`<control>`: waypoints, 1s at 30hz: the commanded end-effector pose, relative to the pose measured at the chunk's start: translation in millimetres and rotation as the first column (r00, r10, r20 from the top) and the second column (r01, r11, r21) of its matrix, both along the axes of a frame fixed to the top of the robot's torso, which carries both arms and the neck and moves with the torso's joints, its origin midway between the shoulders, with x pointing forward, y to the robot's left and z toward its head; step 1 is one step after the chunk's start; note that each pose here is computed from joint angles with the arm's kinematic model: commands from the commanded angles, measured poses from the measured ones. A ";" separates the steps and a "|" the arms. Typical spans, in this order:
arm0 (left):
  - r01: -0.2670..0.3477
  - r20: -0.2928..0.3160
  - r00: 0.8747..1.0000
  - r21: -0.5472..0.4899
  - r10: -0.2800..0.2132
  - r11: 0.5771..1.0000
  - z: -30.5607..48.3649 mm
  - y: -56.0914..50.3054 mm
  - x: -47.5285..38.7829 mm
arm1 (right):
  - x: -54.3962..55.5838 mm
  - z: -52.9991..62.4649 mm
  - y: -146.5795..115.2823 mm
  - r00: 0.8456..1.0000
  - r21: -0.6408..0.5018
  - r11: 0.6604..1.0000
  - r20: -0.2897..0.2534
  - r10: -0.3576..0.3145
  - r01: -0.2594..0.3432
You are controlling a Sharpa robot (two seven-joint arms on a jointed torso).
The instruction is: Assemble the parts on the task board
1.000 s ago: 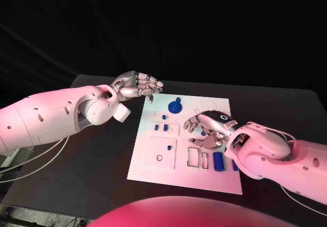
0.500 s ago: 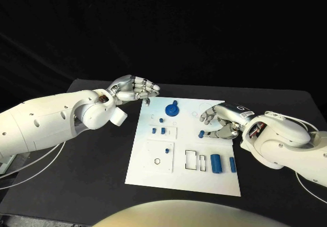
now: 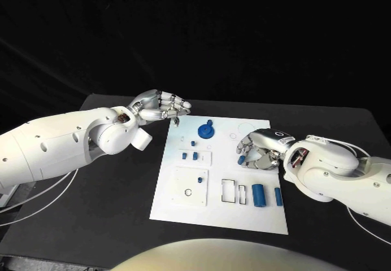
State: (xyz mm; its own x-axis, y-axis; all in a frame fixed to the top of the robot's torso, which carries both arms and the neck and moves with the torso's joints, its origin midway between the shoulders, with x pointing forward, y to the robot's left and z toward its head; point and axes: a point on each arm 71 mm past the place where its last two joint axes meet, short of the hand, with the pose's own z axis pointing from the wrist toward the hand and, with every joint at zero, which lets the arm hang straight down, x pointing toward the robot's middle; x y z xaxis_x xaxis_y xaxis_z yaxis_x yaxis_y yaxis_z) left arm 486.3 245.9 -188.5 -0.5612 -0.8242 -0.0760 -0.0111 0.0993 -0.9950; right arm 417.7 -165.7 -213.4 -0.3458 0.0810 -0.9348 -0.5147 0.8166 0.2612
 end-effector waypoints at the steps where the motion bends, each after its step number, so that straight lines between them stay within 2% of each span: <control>1: 0.019 0.000 1.000 -0.007 -0.019 1.000 1.1 -1.9 -0.9 | -0.8 -3.9 1.6 1.000 -0.032 0.999 -0.011 0.013 -0.013; 30: 0.021 -0.006 1.000 -0.004 -0.021 1.000 0.7 -1.1 -1.2 | 0.7 -10.9 6.0 1.000 -0.041 0.999 -0.004 0.003 -0.003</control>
State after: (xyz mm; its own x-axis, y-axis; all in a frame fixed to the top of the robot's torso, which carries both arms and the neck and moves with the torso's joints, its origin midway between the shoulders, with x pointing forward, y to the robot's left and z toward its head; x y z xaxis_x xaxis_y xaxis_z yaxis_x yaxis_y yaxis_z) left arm 485.9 247.2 -188.8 -0.5627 -0.8232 -0.0757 -0.0166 0.1028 -0.9946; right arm 419.3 -160.6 -222.9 -0.3529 0.0562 -0.9340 -0.5132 0.8230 0.2435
